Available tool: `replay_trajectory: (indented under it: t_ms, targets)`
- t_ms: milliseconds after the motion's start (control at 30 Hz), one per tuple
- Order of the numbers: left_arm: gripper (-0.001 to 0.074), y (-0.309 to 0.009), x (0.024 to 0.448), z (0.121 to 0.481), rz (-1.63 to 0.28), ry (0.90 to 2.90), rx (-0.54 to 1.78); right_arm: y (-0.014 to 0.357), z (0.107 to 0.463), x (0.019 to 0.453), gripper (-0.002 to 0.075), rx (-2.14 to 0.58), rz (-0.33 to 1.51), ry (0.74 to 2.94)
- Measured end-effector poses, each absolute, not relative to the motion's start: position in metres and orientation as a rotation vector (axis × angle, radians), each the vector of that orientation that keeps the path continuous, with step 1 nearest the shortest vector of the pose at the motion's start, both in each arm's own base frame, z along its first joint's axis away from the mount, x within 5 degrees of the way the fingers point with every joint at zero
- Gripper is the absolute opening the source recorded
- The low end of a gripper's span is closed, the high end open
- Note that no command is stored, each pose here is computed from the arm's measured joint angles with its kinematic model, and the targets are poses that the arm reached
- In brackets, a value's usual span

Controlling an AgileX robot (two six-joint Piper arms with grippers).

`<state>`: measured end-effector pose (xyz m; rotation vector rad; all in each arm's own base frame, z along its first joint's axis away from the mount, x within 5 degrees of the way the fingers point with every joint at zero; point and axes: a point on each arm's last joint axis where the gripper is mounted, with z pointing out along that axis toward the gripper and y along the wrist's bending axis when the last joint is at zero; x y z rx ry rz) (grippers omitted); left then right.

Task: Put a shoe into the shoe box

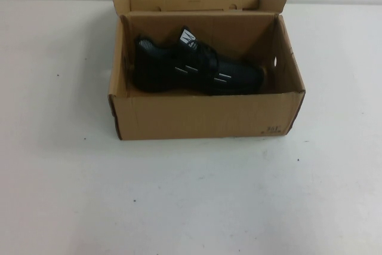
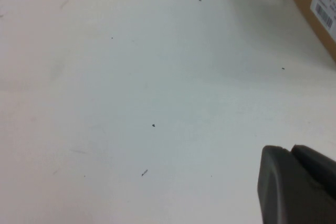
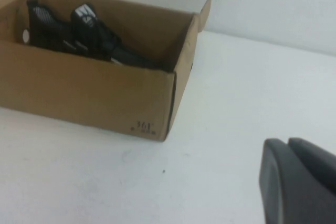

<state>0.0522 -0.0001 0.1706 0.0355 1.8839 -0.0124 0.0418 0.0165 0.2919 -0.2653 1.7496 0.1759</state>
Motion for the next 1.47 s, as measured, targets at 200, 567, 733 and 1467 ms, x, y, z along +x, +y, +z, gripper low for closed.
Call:
replay_trajectory:
  t_ms: [200,567,733,1467]
  targets:
    - [-0.0001,0.0,0.052,0.171,-0.011,1.884,0.036,0.017,0.241,0.057,-0.0017,-0.234,0.178,1.813]
    - [-0.0001,0.0,0.052,0.17,-0.011,1.885,0.036,0.014,0.182,0.054,-0.0017,-0.183,0.174,1.757]
    - [-0.0001,0.0,0.052,0.17,-0.008,1.885,0.038,0.015,0.173,0.052,-0.0017,-0.187,0.176,1.835]
    - [-0.0001,0.0,0.052,0.17,-0.004,1.885,0.041,0.015,0.173,0.052,-0.0017,-0.175,0.184,1.843]
